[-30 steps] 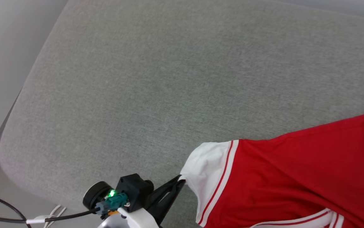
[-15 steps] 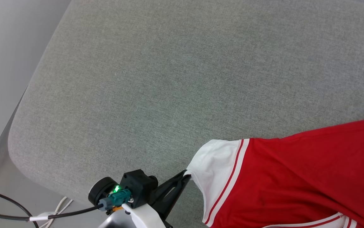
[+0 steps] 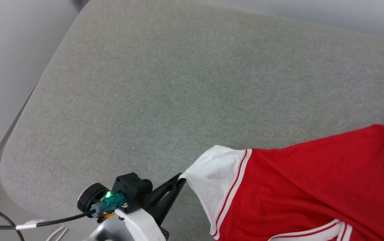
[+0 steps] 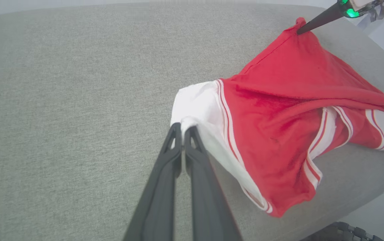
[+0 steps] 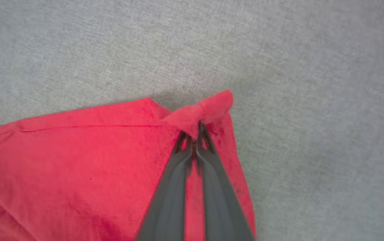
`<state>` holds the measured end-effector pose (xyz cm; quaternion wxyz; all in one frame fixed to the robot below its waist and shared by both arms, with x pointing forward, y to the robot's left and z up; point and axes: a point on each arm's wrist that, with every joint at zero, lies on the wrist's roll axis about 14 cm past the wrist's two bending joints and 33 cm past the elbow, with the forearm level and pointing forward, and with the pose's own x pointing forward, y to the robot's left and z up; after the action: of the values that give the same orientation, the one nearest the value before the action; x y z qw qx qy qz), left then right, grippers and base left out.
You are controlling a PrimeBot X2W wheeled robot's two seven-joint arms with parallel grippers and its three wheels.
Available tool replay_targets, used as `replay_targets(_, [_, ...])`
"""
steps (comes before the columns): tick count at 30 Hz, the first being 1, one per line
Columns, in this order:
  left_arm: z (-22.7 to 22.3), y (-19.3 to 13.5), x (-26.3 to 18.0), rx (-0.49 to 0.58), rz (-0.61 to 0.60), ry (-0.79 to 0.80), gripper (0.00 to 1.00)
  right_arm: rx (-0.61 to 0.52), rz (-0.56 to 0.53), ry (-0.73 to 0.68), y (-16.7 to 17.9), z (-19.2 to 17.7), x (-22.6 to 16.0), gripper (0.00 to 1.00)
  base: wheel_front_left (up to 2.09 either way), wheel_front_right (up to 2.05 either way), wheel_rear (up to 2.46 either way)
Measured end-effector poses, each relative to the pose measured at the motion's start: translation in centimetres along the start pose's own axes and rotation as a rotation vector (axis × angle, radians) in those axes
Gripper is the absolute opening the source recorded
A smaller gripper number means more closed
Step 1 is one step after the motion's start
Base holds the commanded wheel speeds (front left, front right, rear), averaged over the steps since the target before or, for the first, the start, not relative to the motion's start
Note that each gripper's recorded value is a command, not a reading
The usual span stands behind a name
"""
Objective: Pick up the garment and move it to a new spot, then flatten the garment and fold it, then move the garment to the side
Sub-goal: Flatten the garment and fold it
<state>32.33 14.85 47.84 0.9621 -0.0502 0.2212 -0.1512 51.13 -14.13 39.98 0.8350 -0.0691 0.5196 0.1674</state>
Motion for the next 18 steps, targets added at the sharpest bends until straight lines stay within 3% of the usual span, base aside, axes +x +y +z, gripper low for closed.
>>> replay_targets(12, [6.0,-0.7,-2.6,0.105,-0.027,-0.174,0.00,0.007,0.013,-0.379,0.4,4.6,-12.0,0.00,0.00,0.00,0.00])
replay_targets(18, [12.8,-0.7,-4.1,0.206,-0.022,-0.375,0.00,-0.011,-0.013,-0.627,0.1,7.1,-20.3,0.00,0.00,0.00,0.00])
